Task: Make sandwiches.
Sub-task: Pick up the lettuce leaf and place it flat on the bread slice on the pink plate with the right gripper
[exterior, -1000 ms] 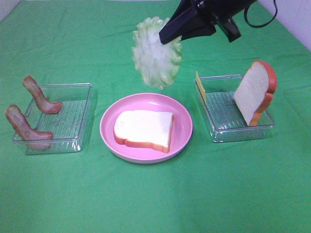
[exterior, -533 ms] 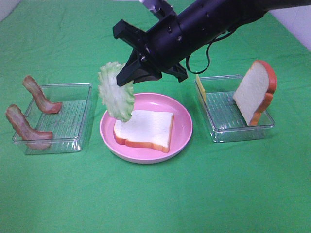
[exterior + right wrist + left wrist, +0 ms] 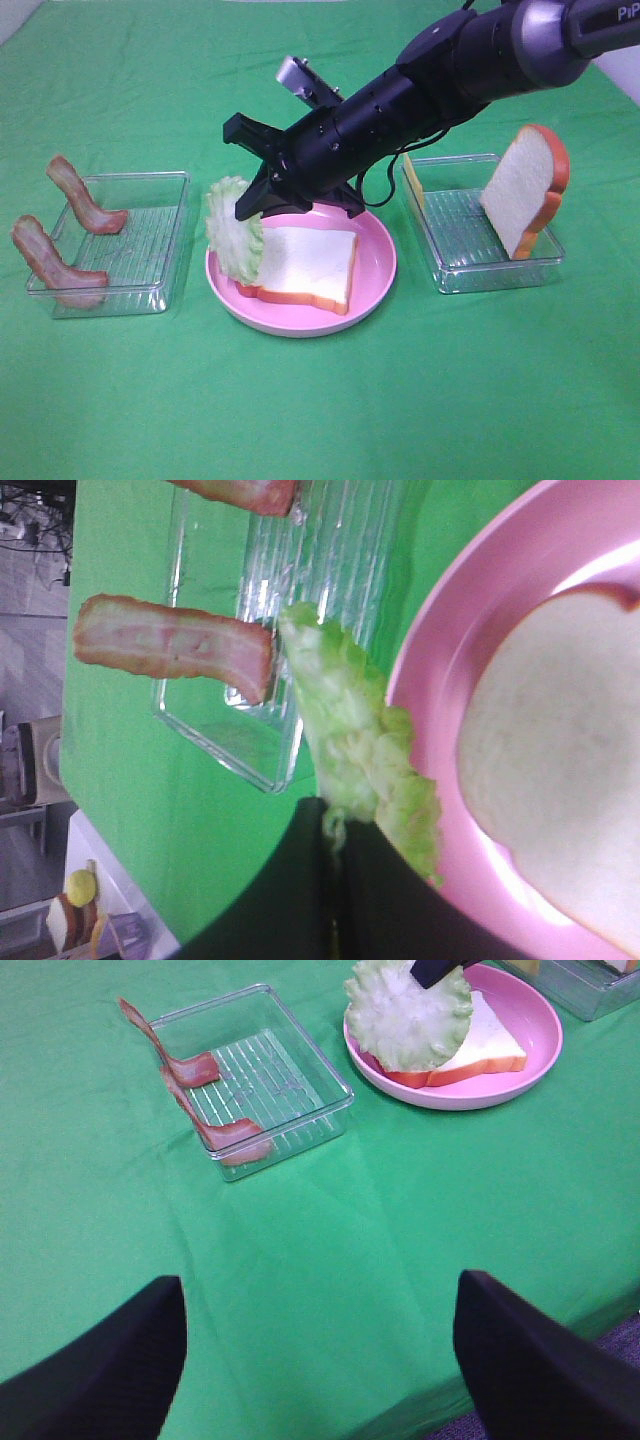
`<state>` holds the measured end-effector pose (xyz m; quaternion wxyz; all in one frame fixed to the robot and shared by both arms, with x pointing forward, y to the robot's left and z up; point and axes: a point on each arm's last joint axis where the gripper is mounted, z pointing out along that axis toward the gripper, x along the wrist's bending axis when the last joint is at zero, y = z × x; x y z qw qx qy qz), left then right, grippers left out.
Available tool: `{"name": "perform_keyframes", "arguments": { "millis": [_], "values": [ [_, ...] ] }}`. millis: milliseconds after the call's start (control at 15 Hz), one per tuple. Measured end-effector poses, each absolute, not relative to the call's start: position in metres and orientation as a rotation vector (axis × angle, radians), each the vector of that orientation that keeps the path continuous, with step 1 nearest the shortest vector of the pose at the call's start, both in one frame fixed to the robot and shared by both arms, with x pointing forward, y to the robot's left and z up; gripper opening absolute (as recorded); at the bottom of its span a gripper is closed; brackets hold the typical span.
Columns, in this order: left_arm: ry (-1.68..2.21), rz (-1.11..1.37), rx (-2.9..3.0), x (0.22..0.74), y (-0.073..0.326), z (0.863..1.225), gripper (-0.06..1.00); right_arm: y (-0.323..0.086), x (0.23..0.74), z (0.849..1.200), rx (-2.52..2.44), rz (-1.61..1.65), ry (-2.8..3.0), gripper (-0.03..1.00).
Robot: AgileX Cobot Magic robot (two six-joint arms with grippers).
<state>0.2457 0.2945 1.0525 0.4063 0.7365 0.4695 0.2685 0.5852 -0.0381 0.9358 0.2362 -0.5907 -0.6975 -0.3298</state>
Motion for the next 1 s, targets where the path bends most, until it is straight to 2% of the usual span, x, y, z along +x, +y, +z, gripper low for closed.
{"name": "perform_keyframes", "arguments": {
  "millis": [267, 533, 667, 800, 867, 1000],
  "values": [
    [1.184, 0.677, 1.858, 0.246, 0.295, 1.053, 0.71, -0.063, 0.594, 0.933, -1.754, -0.803, -1.963, 0.0],
    [1.184, 0.677, 1.858, 0.246, 0.295, 1.053, 0.71, -0.067, 0.593, 0.93, -1.778, -0.746, -1.997, 0.01],
    [1.184, 0.677, 1.858, 0.246, 0.295, 1.053, 0.71, -0.067, 0.593, 0.93, -1.778, -0.745, -2.0, 0.17],
    [1.184, 0.677, 1.858, 0.246, 0.295, 1.053, 0.71, -0.068, 0.594, 0.929, -1.775, -0.739, -2.026, 0.48],
    [1.184, 0.677, 1.858, 0.246, 0.295, 1.053, 0.71, -0.069, 0.594, 0.929, -1.774, -0.735, -2.056, 0.6],
    [1.184, 0.677, 1.858, 0.246, 0.295, 1.053, 0.71, -0.072, 0.595, 0.927, -1.765, -0.721, -2.125, 0.67]
  ]
}}
